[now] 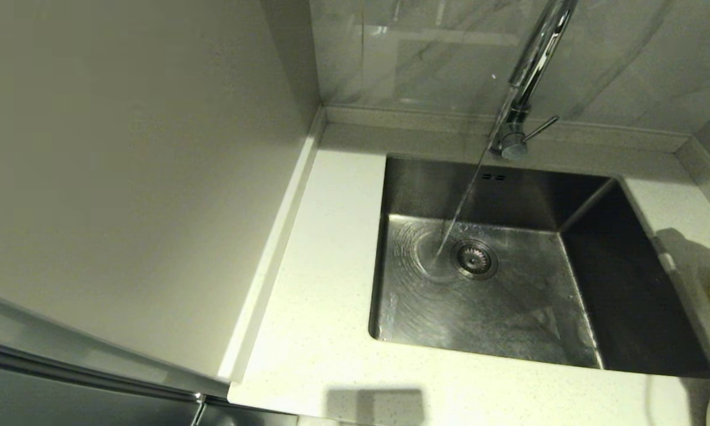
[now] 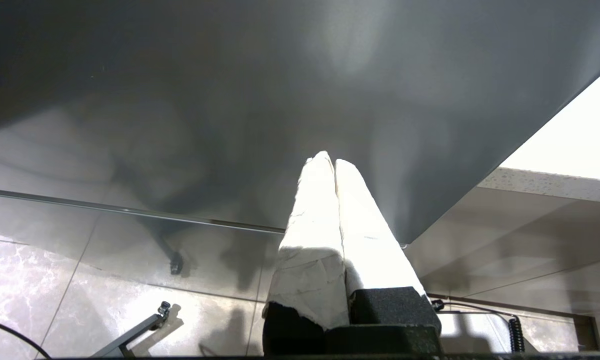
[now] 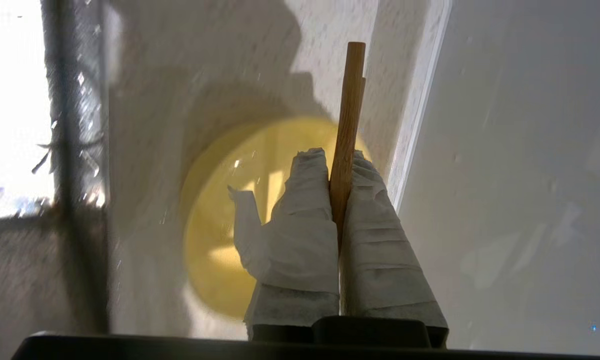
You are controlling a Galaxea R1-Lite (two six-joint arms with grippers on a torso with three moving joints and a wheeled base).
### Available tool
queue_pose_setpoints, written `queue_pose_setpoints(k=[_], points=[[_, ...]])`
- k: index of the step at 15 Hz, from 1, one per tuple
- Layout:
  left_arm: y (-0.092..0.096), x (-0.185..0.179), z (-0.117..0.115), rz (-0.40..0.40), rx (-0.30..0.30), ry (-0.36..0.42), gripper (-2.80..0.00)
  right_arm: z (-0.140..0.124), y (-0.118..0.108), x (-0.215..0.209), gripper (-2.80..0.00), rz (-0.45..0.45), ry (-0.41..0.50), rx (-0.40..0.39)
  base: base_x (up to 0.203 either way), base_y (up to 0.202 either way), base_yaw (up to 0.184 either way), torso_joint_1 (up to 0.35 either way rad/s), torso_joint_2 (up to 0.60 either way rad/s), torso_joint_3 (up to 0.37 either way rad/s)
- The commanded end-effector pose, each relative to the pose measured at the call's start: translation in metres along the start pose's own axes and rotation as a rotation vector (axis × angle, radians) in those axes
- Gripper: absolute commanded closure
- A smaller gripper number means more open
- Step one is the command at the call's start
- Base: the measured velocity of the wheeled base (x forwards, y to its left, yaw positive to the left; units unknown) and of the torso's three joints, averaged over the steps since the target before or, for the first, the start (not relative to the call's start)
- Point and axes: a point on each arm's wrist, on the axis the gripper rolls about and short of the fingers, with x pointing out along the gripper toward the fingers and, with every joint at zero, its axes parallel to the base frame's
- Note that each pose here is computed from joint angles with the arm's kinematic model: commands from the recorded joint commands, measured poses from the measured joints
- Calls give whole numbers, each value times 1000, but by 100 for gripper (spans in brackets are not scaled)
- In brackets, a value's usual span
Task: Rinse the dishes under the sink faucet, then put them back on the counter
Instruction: Place the chopsticks on the bowl
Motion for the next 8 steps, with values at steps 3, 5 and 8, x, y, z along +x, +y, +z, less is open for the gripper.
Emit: queue_pose_setpoints(k=[3,5,8], points=[[0,0,0,1,-1,-2,0,13,1,29,0,-28,-22,-40,0,0,0,0,0,0],[0,0,0,1,-1,-2,0,22,3,32,0,-34,-53,-49,0,0,0,0,0,0],[0,0,0,1,-1,-2,0,33,4,36,0,-52,-67,-55,0,0,0,0,0,0]])
